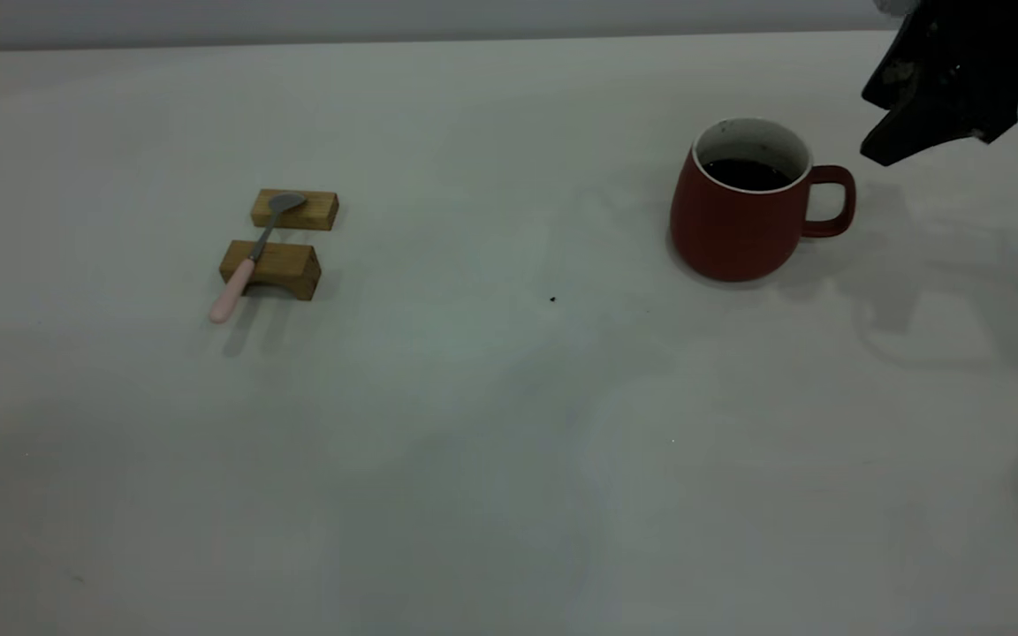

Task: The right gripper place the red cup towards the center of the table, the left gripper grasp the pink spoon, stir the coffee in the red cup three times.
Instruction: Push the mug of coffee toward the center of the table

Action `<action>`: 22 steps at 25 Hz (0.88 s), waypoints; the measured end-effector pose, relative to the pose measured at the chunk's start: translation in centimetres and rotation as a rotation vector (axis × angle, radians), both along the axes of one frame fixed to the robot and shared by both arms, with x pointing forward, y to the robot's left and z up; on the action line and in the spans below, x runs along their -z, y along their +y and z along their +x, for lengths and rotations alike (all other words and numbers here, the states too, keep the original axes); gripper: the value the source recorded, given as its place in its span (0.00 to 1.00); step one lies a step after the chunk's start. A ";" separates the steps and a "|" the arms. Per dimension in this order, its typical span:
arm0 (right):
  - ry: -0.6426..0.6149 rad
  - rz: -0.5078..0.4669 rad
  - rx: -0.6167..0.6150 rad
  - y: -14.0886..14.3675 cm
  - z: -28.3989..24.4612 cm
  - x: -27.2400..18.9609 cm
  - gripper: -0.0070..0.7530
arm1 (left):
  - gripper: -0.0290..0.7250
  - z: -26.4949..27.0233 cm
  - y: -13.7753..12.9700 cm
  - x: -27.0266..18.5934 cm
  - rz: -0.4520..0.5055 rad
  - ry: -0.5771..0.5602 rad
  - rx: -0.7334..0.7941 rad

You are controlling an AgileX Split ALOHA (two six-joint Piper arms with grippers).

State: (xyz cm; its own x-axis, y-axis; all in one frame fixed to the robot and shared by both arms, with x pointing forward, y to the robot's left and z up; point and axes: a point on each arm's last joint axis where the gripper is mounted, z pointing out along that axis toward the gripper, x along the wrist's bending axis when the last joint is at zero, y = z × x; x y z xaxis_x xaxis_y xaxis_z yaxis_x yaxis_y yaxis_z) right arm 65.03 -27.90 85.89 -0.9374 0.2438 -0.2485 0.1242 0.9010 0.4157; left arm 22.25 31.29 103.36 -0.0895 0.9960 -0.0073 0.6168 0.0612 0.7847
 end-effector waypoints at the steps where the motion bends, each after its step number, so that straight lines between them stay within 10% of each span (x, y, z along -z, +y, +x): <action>1: -0.005 0.016 0.011 -0.2 0.1 0.4 0.71 | 0.65 0.0 0.0 0.0 0.000 0.000 0.000; 22: 0.045 0.065 0.045 3.4 1.7 6.7 0.71 | 0.65 0.0 0.0 0.0 0.000 0.000 0.000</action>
State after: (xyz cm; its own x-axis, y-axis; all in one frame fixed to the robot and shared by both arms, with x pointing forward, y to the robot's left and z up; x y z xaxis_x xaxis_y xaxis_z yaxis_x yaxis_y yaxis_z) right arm 66.76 -24.51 79.24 -0.9352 0.2997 -0.1887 0.1834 0.8655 0.4662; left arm 22.25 31.29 103.36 -0.0897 0.9959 -0.0075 0.6168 0.0614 0.7847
